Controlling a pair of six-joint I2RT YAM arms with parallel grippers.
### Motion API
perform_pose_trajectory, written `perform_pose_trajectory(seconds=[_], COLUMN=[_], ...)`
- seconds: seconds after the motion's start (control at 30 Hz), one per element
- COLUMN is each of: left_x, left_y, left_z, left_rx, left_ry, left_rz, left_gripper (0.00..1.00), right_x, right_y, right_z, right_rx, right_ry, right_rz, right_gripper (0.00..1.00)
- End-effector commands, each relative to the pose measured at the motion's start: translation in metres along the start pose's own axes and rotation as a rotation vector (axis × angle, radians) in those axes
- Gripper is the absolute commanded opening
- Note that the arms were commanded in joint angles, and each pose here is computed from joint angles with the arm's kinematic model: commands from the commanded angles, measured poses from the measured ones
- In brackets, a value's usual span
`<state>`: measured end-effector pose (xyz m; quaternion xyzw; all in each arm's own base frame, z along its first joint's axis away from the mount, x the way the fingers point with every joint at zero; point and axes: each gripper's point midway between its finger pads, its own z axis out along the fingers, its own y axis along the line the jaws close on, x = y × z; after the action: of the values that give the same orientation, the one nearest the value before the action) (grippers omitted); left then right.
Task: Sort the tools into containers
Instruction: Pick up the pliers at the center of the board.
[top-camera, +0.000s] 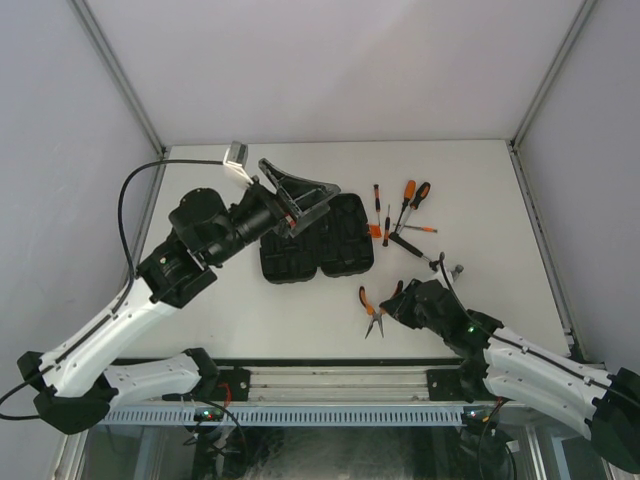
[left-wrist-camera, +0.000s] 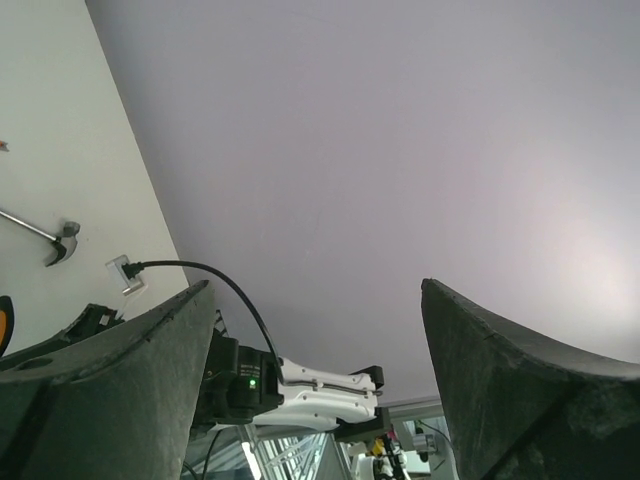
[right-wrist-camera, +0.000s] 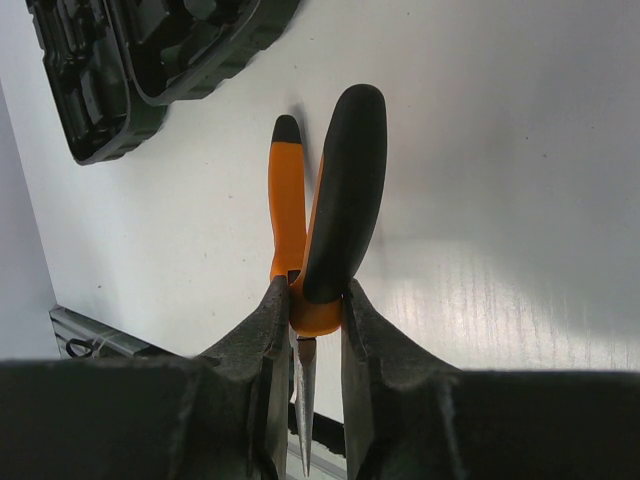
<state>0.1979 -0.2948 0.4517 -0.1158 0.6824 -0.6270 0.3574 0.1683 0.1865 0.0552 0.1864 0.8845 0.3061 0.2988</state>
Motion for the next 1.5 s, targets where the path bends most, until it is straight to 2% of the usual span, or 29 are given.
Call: perform_pose_trajectory(seconds=[0.0, 0.2, 0.5, 0.73, 1.03, 1.47], left_x=[-0.012, -0.008, 0.018, 0.031, 0.046, 0.059], left_y=[-0.032, -0.014, 0.066, 0.119, 0.145, 0.164], left_z=[-0.001, 0.011, 0.011, -0.012, -0.037, -0.036], left_rx=[0.085, 0.044, -0.105, -0.156, -0.093, -0.073], left_ry=[-0.027, 0.015, 0.079, 0.083, 0.096, 0.112], left_rz=[-0.006, -0.042, 0.121, 0.228, 0.329, 0.295], left_gripper=[0.86, 0.84, 0.84, 0.84, 0.84, 0.76], right_x=[-0.017, -0.017, -0.025, -0.026, -0.030, -0.052], right_y=[0.036, 0.038, 0.047, 0.070, 0.101, 0.159], right_z=[-0.005, -0.007, -0.020, -0.036, -0.057, -0.098], right_rx=[-0.101, -0.114, -0.190, -0.330, -0.528, -0.841], right_ry=[-0.046, -0.050, -0.059, -0.051, -0.047, -0.123], right_rz=[0.020, 0.004, -0.070, -0.154, -0.215, -0.053], right_gripper=[0.00, 0.00, 0.00, 0.00, 0.00, 0.00])
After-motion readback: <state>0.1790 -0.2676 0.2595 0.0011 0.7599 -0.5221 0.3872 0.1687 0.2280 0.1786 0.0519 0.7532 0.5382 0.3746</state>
